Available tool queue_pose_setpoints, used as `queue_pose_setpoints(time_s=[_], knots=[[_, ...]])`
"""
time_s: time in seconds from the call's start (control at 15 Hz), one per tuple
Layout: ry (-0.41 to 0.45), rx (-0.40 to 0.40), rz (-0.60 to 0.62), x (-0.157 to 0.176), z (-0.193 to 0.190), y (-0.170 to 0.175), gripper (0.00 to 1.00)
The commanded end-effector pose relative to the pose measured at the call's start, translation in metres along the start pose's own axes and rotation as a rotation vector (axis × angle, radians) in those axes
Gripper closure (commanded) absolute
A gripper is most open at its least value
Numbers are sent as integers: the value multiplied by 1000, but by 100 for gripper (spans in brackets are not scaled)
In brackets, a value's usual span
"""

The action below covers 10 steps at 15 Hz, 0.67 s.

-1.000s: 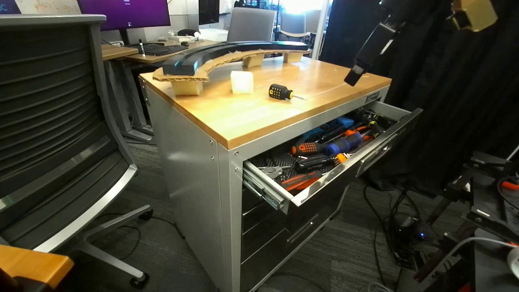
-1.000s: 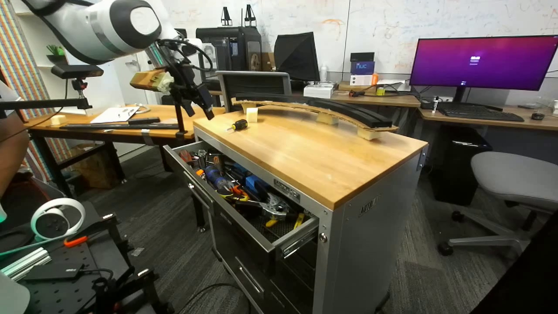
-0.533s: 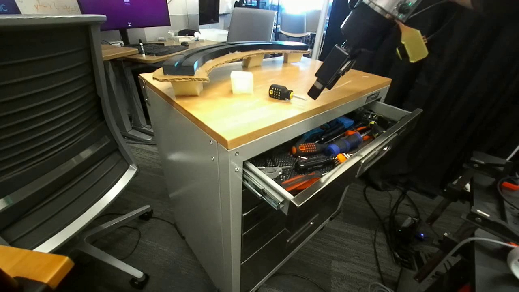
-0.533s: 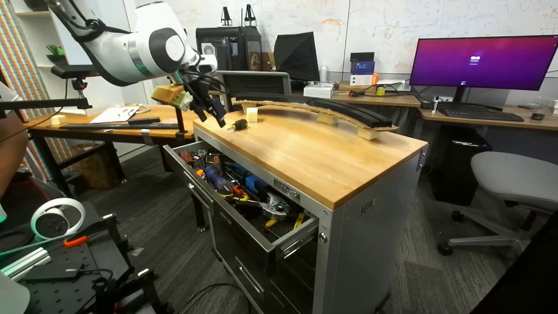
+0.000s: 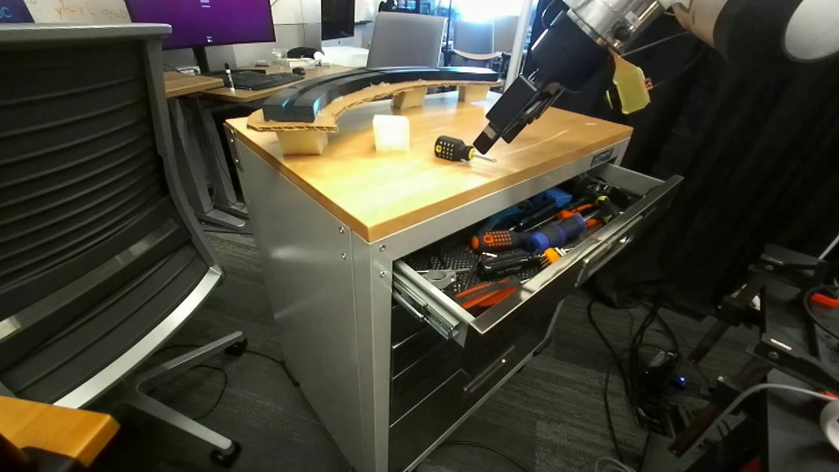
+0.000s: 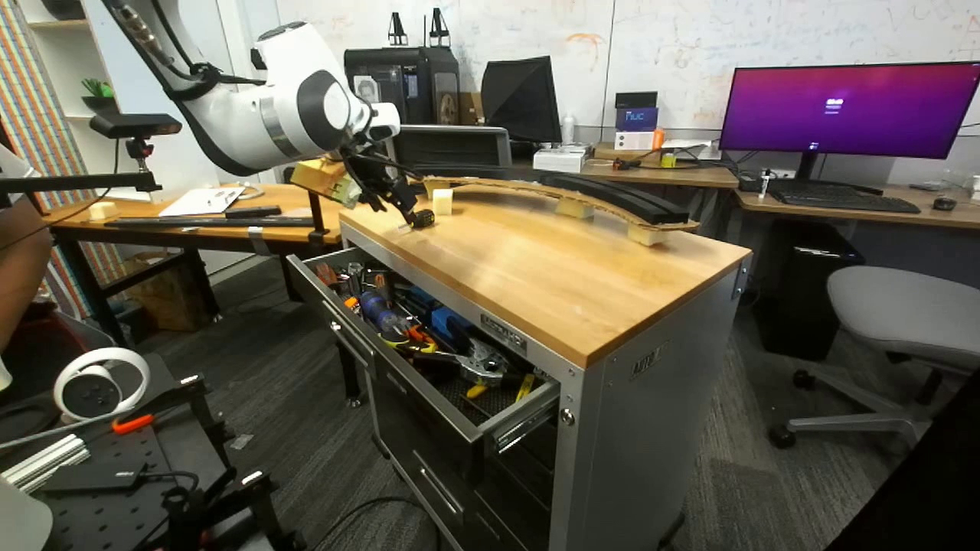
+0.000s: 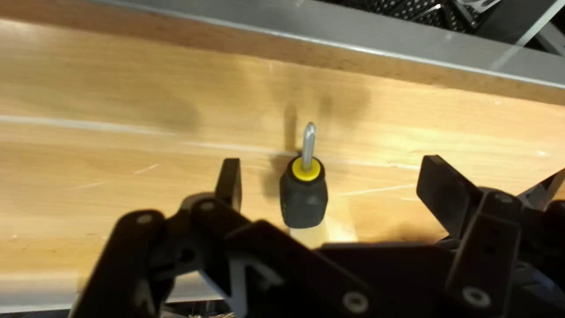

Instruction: Put the screwdriver in the drawer then close the drawer

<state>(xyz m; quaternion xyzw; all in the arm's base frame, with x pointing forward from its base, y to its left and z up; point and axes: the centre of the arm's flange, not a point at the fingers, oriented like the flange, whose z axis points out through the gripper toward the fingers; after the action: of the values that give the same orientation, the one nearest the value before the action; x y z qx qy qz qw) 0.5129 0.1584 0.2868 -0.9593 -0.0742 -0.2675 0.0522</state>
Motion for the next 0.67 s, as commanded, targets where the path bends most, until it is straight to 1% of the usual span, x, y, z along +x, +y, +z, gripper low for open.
queue_pose_setpoints(time_s=[0.0,0.13,0.27,0.33,0.4,0.6], knots=[[61,-22,2,-4,15,1,0],[47,-20,8,-7,20,6,0],[53,-9,21,-10,22,7,0],[58,-6,29,-12,24,6,25],[61,-5,30,-14,27,4,25],[76,-19,44,-16,32,4,50]])
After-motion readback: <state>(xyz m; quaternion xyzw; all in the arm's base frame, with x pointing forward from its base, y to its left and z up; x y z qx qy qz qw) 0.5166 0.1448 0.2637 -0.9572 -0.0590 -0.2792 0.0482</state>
